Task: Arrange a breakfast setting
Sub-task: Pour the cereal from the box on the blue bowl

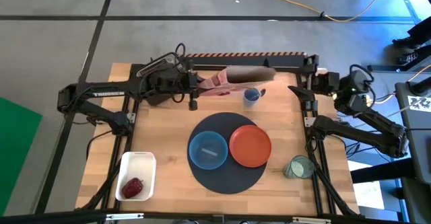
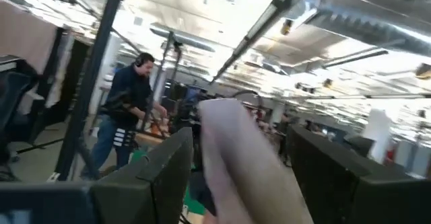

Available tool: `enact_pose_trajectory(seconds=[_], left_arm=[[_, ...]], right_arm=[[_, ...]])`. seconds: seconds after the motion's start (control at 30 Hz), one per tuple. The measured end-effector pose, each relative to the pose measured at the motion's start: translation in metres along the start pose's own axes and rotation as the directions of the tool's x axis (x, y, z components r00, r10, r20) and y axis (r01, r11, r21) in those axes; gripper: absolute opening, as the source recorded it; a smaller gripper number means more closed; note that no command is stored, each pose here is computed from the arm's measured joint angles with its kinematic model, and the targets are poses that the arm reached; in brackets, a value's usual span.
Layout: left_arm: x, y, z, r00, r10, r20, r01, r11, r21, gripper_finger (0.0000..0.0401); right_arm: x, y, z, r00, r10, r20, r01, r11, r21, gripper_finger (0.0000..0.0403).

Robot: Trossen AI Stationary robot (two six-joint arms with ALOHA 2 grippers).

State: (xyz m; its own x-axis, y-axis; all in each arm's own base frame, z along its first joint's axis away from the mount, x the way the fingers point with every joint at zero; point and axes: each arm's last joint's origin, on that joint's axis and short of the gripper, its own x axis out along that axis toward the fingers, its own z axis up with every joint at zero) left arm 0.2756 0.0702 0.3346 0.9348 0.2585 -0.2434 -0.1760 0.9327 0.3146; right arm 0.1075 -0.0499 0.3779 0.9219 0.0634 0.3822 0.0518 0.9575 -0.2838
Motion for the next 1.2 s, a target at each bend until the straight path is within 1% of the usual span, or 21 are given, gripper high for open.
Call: enact_pose_trajectory(seconds=[0.07, 0.17, 0.3, 0.43, 0.53, 0.6, 0.7, 0.8, 1.0, 1.07, 1.13, 1.2], left_arm=[[-0.012, -0.002, 0.0, 0.999, -0.01, -0.048, 0.011, 1.0, 0.004, 0.01], [-0.033, -0.003, 0.001, 0.995, -0.006, -0.101, 0.007, 1.0, 0.009, 0.01], [-0.061, -0.005, 0.003, 0.99, 0.001, -0.144, -0.001, 1.0, -0.003, 0.01], [-0.085, -0.01, 0.003, 0.983, -0.038, -0.18, 0.039, 0.999, 0.0, 0.01], [-0.098, -0.014, -0.001, 0.971, -0.074, -0.227, 0.079, 0.997, 0.013, 0.01], [-0.105, -0.017, -0.004, 0.96, -0.098, -0.264, 0.106, 0.994, 0.018, 0.01], [-0.112, -0.021, -0.007, 0.947, -0.115, -0.299, 0.127, 0.992, 0.022, 0.01], [-0.117, -0.024, -0.008, 0.942, -0.124, -0.312, 0.141, 0.99, 0.031, 0.01], [-0.119, -0.028, -0.009, 0.933, -0.151, -0.326, 0.18, 0.982, 0.058, 0.01], [-0.121, -0.032, -0.012, 0.914, -0.171, -0.367, 0.216, 0.973, 0.085, 0.01], [-0.127, -0.034, -0.013, 0.883, -0.196, -0.426, 0.265, 0.958, 0.11, 0.01], [-0.134, -0.035, -0.008, 0.865, -0.2, -0.461, 0.287, 0.95, 0.126, 0.01]], right_arm=[[-0.002, 0.001, -0.003, 0.999, -0.029, -0.036, 0.03, 0.999, 0.014, 0.0232], [-0.003, 0.001, -0.016, 0.993, -0.046, -0.111, 0.051, 0.998, 0.043, 0.0232], [-0.004, 0.0, -0.026, 0.986, -0.089, -0.142, 0.097, 0.994, 0.051, 0.0232], [-0.005, 0.0, -0.032, 0.981, -0.118, -0.151, 0.127, 0.991, 0.051, 0.0232], [-0.007, 0.002, -0.044, 0.976, -0.118, -0.184, 0.136, 0.987, 0.09, 0.0232], [-0.008, 0.003, -0.053, 0.972, -0.12, -0.201, 0.144, 0.984, 0.108, 0.0232], [-0.012, 0.005, -0.068, 0.963, -0.154, -0.222, 0.186, 0.974, 0.13, 0.0232], [-0.015, 0.007, -0.079, 0.961, -0.167, -0.219, 0.202, 0.968, 0.149, 0.0232], [-0.017, 0.008, -0.08, 0.963, -0.186, -0.194, 0.214, 0.967, 0.136, 0.0232], [-0.017, 0.008, -0.081, 0.962, -0.186, -0.198, 0.215, 0.967, 0.137, 0.0232], [-0.017, 0.008, -0.082, 0.961, -0.184, -0.208, 0.215, 0.967, 0.136, 0.0232], [-0.017, 0.008, -0.082, 0.959, -0.186, -0.214, 0.217, 0.967, 0.136, 0.0232]])
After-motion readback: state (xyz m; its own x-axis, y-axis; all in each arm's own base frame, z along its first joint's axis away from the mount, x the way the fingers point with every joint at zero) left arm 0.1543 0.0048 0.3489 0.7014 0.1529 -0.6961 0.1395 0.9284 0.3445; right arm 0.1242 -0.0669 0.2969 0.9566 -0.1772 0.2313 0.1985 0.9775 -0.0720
